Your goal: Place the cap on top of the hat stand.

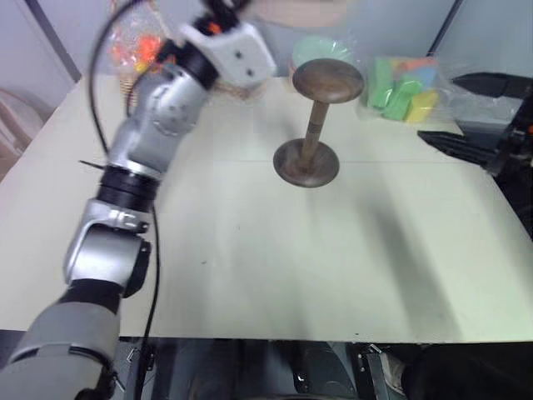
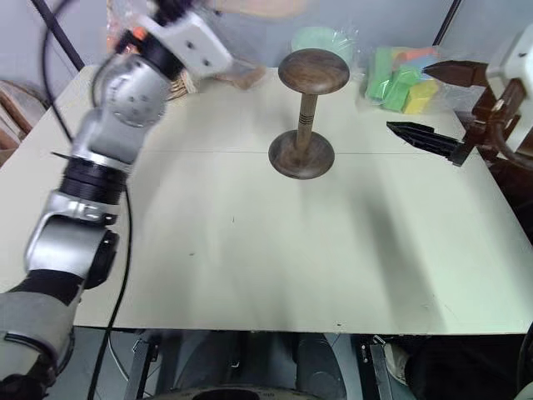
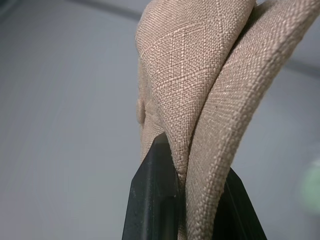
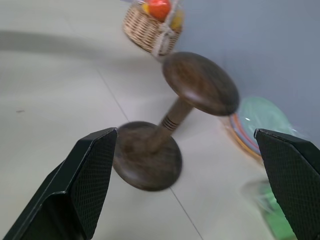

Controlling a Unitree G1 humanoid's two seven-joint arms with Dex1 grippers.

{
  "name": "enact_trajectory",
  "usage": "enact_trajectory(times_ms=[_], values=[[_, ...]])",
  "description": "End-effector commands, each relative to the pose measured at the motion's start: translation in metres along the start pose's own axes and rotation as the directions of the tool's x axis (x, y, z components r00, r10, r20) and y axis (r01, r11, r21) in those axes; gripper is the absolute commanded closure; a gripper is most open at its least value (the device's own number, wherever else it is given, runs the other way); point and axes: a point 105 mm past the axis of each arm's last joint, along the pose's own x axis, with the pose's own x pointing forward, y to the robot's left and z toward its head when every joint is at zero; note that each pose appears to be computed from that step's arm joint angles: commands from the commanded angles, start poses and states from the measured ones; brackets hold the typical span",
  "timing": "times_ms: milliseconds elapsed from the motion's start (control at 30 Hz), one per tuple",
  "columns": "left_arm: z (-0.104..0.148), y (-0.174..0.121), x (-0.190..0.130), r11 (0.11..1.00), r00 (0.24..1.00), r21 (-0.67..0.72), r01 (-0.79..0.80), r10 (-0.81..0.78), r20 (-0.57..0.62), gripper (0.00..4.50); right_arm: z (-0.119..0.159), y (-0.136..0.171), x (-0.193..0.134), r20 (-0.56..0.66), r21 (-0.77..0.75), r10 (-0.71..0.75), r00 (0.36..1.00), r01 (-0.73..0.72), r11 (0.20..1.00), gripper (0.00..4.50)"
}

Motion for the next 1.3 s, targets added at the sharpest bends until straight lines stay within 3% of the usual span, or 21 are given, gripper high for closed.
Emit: enact_trajectory(times_ms=[33, 300, 400, 500, 733, 933, 1067, 1200, 1300], values=[[0.001, -0.016, -0.003, 0.997, 0.997, 0.03, 0.076, -0.077, 0.02, 4.47, 0.014, 0.003, -0.009, 0.022, -0.04, -0.028, 0.999, 0.029, 0.999, 0.0], [0.006, -0.08, -0.018, 0.96, 0.962, 0.078, 0.268, -0.271, 0.027, 4.47, 0.012, 0.015, -0.01, 0.021, -0.016, -0.035, 0.999, 0.035, 0.999, 0.0], [0.014, -0.089, -0.022, 0.953, 0.954, 0.094, 0.289, -0.295, 0.052, 4.47, 0.011, 0.016, -0.01, 0.016, -0.012, -0.038, 0.999, 0.038, 0.999, 0.0], [0.017, -0.094, -0.026, 0.95, 0.95, 0.072, 0.303, -0.307, 0.054, 3.34, 0.006, 0.016, -0.009, -0.008, -0.019, -0.049, 0.999, 0.049, 0.999, 0.0], [0.003, -0.086, -0.043, 0.958, 0.958, -0.008, 0.285, -0.285, -0.016, 0.04, -0.01, 0.022, -0.001, -0.065, -0.057, -0.057, 0.996, 0.054, 0.997, 0.0], [-0.008, -0.077, -0.093, 0.907, 0.926, -0.23, 0.353, -0.374, -0.054, 0.04, -0.033, 0.037, 0.01, -0.162, -0.15, -0.052, 0.985, 0.027, 0.988, 0.0], [-0.013, -0.072, -0.14, 0.762, 0.867, -0.508, 0.401, -0.495, -0.058, 0.04, -0.037, 0.055, 0.026, -0.158, -0.205, -0.055, 0.986, 0.022, 0.978, 0.0], [-0.019, -0.044, -0.176, 0.41, 0.765, -0.83, 0.377, -0.644, 0.03, 0.04, -0.038, 0.079, 0.053, -0.088, -0.259, -0.103, 0.991, 0.077, 0.963, 0.0], [-0.016, -0.013, -0.193, 0.167, 0.709, -0.916, 0.365, -0.688, 0.157, 0.04, -0.039, 0.088, 0.072, -0.031, -0.299, -0.228, 0.973, 0.209, 0.931, 0.0]])
